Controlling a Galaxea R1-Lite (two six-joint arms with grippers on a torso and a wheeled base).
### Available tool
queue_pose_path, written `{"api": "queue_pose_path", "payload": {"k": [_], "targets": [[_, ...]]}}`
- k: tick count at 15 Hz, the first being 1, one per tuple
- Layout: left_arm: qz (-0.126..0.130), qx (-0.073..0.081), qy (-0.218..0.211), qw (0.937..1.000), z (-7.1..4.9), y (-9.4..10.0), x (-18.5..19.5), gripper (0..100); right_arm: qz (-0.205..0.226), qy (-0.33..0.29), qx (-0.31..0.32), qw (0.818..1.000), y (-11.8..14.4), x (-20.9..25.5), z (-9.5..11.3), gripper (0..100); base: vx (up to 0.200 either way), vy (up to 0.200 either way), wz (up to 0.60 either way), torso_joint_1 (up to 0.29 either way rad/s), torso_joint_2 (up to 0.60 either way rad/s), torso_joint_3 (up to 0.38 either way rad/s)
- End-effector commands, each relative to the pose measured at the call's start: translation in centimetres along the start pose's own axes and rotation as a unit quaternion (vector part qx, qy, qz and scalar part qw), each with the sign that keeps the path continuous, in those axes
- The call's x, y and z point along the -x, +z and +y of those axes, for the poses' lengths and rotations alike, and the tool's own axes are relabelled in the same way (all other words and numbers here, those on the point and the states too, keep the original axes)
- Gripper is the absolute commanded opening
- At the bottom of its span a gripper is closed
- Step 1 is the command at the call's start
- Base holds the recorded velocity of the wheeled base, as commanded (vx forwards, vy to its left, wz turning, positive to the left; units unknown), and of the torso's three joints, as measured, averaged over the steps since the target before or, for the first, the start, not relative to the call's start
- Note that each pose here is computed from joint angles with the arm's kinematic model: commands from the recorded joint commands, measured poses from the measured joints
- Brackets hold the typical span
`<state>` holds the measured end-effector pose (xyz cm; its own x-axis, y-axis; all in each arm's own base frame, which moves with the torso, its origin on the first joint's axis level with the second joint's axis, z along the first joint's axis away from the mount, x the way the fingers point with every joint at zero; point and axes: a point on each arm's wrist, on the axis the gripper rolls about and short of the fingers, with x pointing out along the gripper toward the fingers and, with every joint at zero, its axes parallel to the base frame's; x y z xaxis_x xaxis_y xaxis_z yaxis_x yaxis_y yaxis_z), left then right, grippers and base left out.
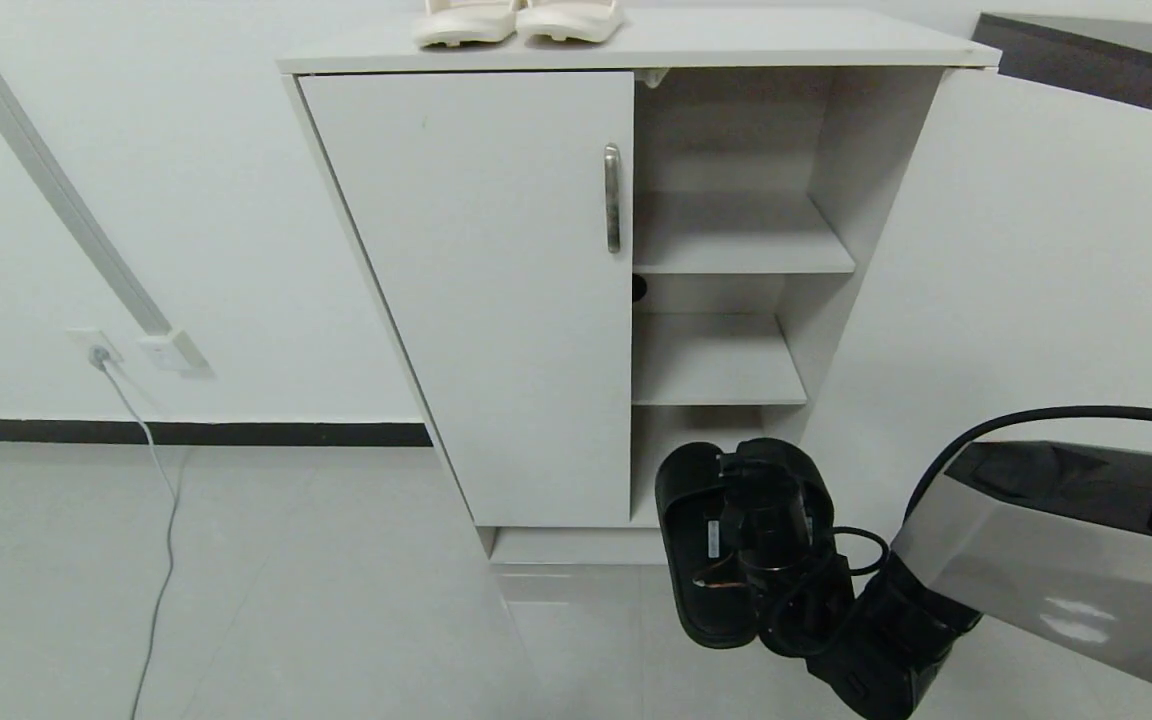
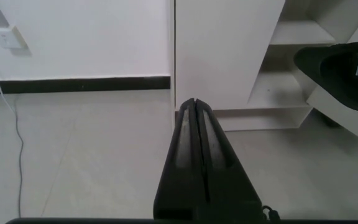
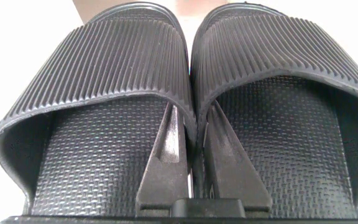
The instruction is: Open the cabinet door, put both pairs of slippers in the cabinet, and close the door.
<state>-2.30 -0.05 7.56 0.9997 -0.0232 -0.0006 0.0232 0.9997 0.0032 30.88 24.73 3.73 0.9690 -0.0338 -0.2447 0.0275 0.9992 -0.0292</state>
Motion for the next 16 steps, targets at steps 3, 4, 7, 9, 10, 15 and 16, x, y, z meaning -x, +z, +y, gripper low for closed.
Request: {"api": "queue_pose_path", "payload": {"k": [3, 4, 7, 9, 10, 15, 16], "targets": [[0.001, 0.000, -0.001, 1.0000, 0.0, 0.0, 0.0, 0, -0.001, 0.000, -0.001, 1.000, 0.0, 0.0, 0.0, 0, 0.000, 0.000, 0.00, 0.007, 0.01, -0.199], [0.001, 0.000, -0.001, 1.0000, 0.0, 0.0, 0.0, 0, -0.001, -0.001, -0.002, 1.000, 0.0, 0.0, 0.0, 0, 0.000, 0.000, 0.00, 0.002, 0.00, -0.198], [0.000, 0.000, -0.001, 1.0000, 0.0, 0.0, 0.0, 0, -0.009, -0.003, -0.009, 1.000, 0.2, -0.2, -0.2, 0, 0.000, 0.000, 0.00, 0.007, 0.01, -0.204], [0.000, 0.000, -0.001, 1.0000, 0.0, 0.0, 0.0, 0, -0.012, -0.003, -0.011, 1.000, 0.2, -0.2, -0.2, 0, 0.000, 0.000, 0.00, 0.000, 0.01, -0.203], [0.000, 0.000, 0.000, 1.0000, 0.0, 0.0, 0.0, 0, -0.026, -0.001, -0.022, 0.999, 0.6, -0.3, -0.2, 0, 0.000, 0.000, 0.00, 0.012, 0.00, -0.203], [0.000, 0.001, 0.000, 1.0000, 0.0, 0.0, 0.0, 0, -0.163, -0.005, -0.028, 0.986, 2.2, -1.3, -1.0, 0, 0.000, 0.000, 0.00, 0.001, 0.00, -0.097], [0.000, 0.001, 0.000, 1.0000, 0.0, 0.0, 0.0, 0, -0.163, 0.000, -0.019, 0.986, 2.2, -1.4, -1.2, 0, 0.000, 0.000, 0.00, 0.000, 0.00, 0.000]]}}
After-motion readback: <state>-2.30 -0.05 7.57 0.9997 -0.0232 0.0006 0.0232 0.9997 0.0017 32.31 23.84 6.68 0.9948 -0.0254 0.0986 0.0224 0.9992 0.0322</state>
